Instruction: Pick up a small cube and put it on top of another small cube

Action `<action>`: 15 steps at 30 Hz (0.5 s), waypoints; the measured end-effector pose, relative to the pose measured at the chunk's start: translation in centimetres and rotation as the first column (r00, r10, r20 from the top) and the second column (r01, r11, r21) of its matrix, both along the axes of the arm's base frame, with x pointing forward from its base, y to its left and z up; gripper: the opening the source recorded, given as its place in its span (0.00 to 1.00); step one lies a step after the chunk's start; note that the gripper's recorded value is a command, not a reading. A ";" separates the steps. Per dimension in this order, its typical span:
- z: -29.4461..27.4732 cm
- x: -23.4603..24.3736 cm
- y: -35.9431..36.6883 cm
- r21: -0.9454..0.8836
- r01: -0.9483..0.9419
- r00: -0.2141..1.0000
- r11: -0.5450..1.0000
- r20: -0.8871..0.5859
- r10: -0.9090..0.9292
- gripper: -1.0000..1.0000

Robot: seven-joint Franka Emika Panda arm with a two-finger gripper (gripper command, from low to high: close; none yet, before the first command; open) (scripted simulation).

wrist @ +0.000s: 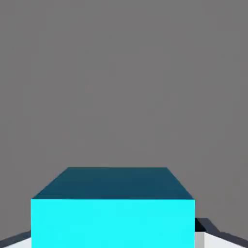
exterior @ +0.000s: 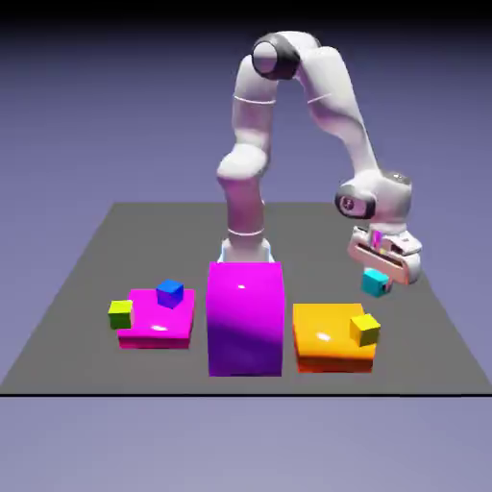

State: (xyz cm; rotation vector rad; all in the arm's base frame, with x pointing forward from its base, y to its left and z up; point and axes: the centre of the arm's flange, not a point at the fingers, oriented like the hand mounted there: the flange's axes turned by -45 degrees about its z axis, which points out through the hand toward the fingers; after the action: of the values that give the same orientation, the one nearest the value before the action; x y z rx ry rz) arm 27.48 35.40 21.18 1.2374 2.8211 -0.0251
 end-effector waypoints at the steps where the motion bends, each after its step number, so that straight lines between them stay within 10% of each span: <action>1: 0.1 0.5 0.2 -0.004 -0.034 0.999 0.999 0.004 0.034 0.00; 15: 2.8 8.0 2.2 -0.070 -0.470 0.879 0.880 0.052 0.474 0.00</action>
State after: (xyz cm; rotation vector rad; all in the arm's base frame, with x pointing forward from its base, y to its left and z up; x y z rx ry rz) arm 35.53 37.57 24.02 0.4965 2.9528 -0.0375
